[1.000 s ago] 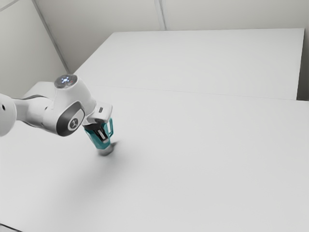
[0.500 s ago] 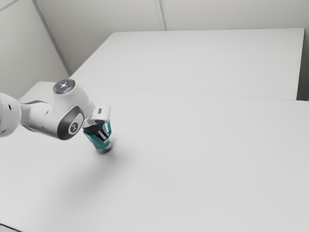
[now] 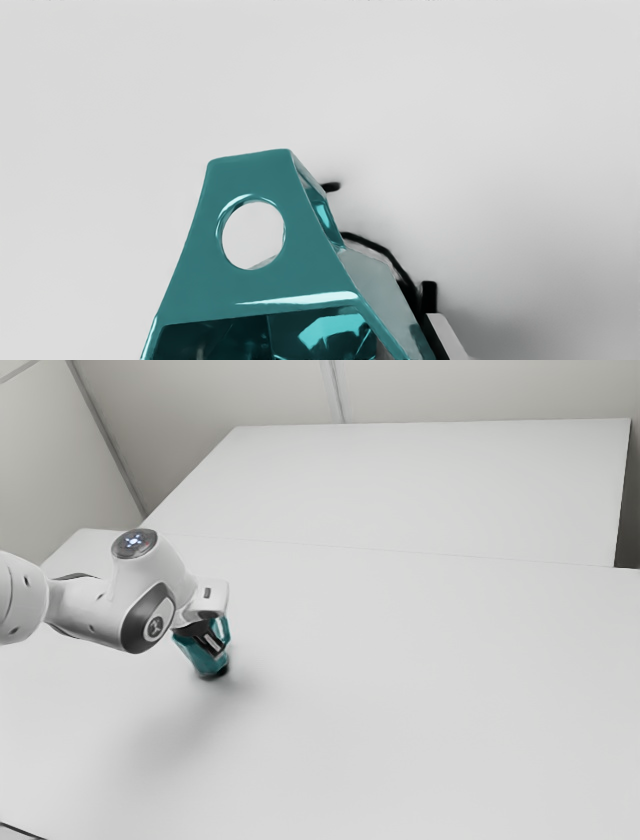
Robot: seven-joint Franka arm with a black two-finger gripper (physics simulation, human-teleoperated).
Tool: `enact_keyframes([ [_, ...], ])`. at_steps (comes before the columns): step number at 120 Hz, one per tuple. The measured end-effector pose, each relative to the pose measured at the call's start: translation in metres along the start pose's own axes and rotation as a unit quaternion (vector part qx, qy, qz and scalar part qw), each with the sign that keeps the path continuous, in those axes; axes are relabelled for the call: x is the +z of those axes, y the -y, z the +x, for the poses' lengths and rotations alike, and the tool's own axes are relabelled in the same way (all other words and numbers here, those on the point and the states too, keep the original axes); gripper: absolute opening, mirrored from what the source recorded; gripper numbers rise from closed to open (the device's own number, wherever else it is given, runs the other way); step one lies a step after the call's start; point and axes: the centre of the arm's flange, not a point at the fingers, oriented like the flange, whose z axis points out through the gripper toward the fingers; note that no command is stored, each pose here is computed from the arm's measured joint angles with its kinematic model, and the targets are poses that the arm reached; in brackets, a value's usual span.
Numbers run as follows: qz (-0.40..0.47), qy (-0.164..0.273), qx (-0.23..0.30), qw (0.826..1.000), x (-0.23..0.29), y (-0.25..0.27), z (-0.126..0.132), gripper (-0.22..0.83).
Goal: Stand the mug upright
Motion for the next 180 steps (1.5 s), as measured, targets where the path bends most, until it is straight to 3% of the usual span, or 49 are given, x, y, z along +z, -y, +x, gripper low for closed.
enact_keyframes([
  [32, -0.002, -0.001, 0.007, 1.000, -0.003, -0.006, 0.004, 0.11],
  [66, -0.001, -0.002, 0.009, 1.000, -0.010, -0.004, 0.005, 0.23],
  [132, 0.013, -0.023, -0.001, 1.000, -0.049, 0.013, 0.006, 0.31],
  [180, 0.031, -0.055, 0.001, 0.998, -0.116, 0.025, 0.044, 0.34],
])
